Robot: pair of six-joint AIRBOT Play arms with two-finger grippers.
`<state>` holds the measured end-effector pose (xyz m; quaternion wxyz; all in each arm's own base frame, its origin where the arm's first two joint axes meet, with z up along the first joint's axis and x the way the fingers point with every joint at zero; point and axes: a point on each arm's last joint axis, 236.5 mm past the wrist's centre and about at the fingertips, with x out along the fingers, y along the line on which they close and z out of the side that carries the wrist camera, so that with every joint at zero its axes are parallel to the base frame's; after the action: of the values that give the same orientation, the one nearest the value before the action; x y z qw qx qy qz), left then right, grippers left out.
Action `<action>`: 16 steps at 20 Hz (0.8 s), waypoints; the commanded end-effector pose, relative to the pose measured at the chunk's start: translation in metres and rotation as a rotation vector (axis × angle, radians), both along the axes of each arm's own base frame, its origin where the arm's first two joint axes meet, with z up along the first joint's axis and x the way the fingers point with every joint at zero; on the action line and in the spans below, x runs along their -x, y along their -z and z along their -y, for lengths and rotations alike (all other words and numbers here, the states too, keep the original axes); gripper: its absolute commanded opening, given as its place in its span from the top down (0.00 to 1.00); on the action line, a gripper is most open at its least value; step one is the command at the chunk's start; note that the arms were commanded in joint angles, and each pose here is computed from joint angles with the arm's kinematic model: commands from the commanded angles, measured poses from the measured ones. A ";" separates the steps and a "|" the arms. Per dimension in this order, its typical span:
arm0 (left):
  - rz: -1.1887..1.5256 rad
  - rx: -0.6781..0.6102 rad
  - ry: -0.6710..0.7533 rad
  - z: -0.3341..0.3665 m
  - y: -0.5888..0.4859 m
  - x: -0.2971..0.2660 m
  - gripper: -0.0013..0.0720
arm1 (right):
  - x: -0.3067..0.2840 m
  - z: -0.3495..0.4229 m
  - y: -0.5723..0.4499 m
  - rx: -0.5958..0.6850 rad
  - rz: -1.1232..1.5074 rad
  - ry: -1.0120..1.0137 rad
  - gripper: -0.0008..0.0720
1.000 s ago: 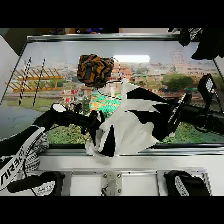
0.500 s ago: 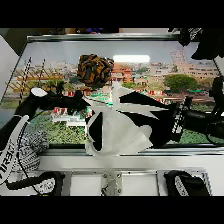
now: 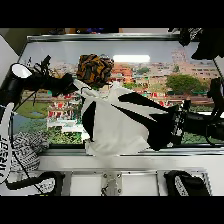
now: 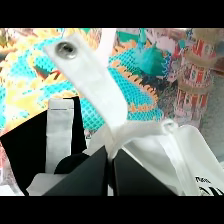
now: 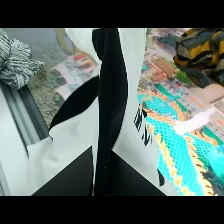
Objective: Fold the clothes and pants, and hang the long-sleeved shirts on hangers.
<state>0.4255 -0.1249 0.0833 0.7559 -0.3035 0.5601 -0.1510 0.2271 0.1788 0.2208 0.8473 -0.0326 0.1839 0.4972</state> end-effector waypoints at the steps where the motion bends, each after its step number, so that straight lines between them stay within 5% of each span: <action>1: 0.052 -0.038 0.014 -0.006 -0.022 -0.007 0.96 | 0.002 0.003 0.008 0.028 -0.031 0.007 0.97; 7: 0.132 -0.046 0.049 -0.004 -0.059 -0.012 0.96 | -0.005 0.013 0.020 0.073 -0.065 0.057 0.97; 11: 0.136 -0.053 0.114 0.012 -0.059 -0.005 0.96 | -0.025 0.010 -0.015 -0.081 -0.010 0.135 0.97; 16: 0.087 -0.054 0.202 0.038 -0.039 0.004 0.96 | -0.025 0.009 -0.015 -0.083 -0.010 0.135 0.97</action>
<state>0.4273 -0.1496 0.1327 0.7806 -0.2332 0.5414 -0.2075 0.2503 0.1683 0.2298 0.8766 0.0074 0.1785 0.4468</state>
